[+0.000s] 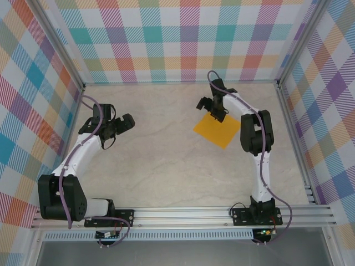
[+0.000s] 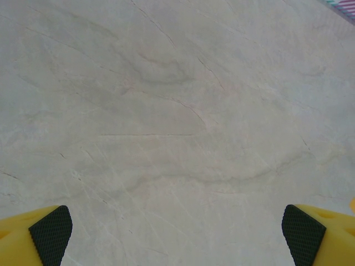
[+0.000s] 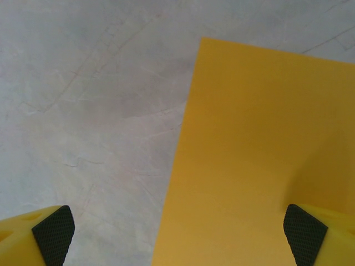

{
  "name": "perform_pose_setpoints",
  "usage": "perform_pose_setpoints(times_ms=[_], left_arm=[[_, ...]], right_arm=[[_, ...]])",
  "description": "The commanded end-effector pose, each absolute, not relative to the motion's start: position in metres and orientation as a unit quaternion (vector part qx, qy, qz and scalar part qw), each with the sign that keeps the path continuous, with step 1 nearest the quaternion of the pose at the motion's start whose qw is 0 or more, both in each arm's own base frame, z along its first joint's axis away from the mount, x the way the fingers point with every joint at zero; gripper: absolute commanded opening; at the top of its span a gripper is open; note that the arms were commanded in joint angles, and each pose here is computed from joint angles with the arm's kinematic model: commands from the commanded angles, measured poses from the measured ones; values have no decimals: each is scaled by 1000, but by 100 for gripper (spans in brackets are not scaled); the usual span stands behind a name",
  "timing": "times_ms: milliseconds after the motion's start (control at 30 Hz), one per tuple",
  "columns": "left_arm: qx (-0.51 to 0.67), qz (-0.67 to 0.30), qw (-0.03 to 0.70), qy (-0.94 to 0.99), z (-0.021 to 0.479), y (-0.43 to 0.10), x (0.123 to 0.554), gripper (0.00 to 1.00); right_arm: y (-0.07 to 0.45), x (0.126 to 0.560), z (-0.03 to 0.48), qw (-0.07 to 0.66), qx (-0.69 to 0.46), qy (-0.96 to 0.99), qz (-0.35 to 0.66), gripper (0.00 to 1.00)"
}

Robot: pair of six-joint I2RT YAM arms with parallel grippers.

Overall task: Fold a paper plane with a square sheet of paper (pick it up from the middle)
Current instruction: Move the square sheet of paper to the center of the table.

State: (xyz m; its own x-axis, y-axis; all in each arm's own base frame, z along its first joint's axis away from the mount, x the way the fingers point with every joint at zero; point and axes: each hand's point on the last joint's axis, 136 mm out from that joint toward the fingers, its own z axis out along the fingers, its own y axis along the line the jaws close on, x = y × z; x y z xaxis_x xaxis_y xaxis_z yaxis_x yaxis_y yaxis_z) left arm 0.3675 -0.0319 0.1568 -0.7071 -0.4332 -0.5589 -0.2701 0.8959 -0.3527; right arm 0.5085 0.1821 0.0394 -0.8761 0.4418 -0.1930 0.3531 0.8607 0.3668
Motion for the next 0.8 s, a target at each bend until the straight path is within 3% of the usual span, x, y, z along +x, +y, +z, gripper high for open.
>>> perform_pose_setpoints(times_ms=[0,233,600,767], left_arm=[[-181,-136,327,917,157,-40,365,100],[-188,-120,332,916,157,-34,365,100],[-194,-111,324,919,152,-31,367,100],[-196,-118,319,920,150,-34,367,100]], right_arm=[[194,491,26,93,193,964,157,100],[212,448,8,44,168,969,177,100],[280,322,11,-11,103,976,192,100],[310,293,21,-19,75,976,202,100]])
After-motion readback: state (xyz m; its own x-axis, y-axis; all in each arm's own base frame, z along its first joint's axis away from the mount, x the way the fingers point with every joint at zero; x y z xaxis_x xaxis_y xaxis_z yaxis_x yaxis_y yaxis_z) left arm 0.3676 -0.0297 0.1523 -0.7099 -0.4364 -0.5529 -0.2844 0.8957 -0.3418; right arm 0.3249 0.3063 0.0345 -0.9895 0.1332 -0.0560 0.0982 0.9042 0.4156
